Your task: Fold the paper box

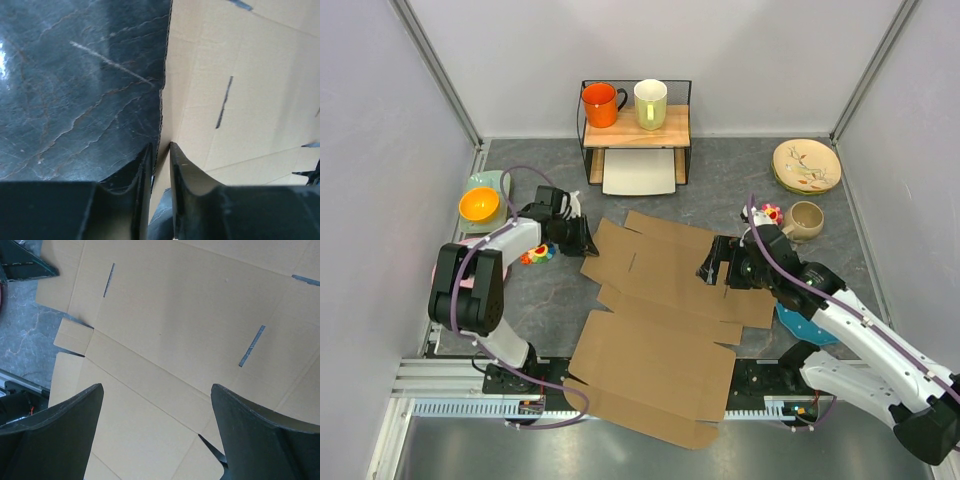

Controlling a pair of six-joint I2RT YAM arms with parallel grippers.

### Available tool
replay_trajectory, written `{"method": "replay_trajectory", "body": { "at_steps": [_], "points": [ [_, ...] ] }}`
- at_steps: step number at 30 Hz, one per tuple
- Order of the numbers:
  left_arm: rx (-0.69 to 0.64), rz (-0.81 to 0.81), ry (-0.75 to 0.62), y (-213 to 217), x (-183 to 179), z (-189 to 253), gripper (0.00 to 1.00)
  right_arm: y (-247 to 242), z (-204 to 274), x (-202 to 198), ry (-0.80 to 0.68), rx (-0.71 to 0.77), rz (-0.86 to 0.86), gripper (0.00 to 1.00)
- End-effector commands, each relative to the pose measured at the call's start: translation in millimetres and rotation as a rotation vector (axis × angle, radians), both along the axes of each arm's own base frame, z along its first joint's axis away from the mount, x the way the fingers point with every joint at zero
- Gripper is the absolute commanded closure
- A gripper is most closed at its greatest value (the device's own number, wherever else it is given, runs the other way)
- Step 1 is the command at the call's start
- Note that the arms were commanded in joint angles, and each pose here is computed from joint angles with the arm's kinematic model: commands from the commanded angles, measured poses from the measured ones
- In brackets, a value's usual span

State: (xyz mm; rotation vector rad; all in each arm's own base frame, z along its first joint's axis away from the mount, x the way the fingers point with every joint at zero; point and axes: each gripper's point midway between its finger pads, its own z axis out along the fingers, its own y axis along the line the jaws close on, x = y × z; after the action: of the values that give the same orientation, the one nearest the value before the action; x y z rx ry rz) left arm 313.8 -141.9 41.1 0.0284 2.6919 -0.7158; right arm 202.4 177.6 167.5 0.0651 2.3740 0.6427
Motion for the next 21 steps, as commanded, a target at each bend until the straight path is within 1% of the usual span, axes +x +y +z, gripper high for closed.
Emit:
{"method": "replay_trajectory", "body": {
  "at_steps": [1, 3, 4, 6, 7, 9, 10, 11, 12, 13, 14, 15, 16, 17, 19, 21],
  "points": [
    [-0.074, -0.082, -0.192, -17, 12, 35, 0.76, 1, 24, 10, -0.061, 0.005, -0.005, 0.04],
    [-0.072, -0.097, -0.237, -21, 10, 40, 0.8, 0, 32, 12, -0.073, -0.002, -0.008, 0.04],
    [-0.074, -0.095, -0.295, -21, 10, 47, 0.81, -1, 34, 13, -0.078, -0.006, -0.011, 0.04],
    [-0.049, -0.076, -0.354, -22, 7, 50, 0.87, -2, 41, 16, -0.089, -0.015, -0.014, 0.04],
    [-0.055, -0.071, -0.42, -27, 4, 55, 0.88, -4, 45, 19, -0.102, -0.02, -0.03, 0.03],
    [-0.079, -0.066, -0.502, -34, 0, 67, 0.91, -5, 45, 21, -0.104, -0.031, -0.039, 0.03],
    [-0.085, -0.062, -0.536, -37, -12, 67, 0.92, -5, 48, 23, -0.108, -0.029, -0.045, 0.03],
    [-0.096, -0.055, -0.615, -41, -9, 79, 0.94, -5, 50, 26, -0.113, -0.037, -0.053, 0.03],
    [-0.097, -0.056, -0.647, -42, -13, 81, 0.94, -5, 51, 28, -0.117, -0.04, -0.06, 0.03],
    [-0.086, -0.066, -0.664, -44, -24, 74, 0.94, -6, 55, 30, -0.126, -0.039, -0.067, 0.03],
    [-0.105, -0.063, -0.736, -45, -24, 90, 0.95, -8, 55, 34, -0.137, -0.053, -0.081, 0.04],
    [-0.106, -0.063, -0.76, -45, -28, 93, 0.95, -7, 56, 35, -0.144, -0.056, -0.076, 0.05],
    [-0.096, -0.067, -0.765, -42, -34, 87, 0.95, -7, 56, 36, -0.155, -0.057, -0.069, 0.08],
    [-0.111, -0.068, -0.816, -41, -36, 99, 0.96, -4, 61, 39, -0.178, -0.047, -0.061, 0.11],
    [-0.103, -0.088, -0.848, -40, -44, 96, 0.98, -2, 68, 42, -0.209, -0.057, -0.03, 0.12],
    [-0.117, -0.089, -0.924, -39, -48, 113, 0.98, 6, 68, 43, -0.206, -0.077, 0.036, 0.12]
  ]
}}
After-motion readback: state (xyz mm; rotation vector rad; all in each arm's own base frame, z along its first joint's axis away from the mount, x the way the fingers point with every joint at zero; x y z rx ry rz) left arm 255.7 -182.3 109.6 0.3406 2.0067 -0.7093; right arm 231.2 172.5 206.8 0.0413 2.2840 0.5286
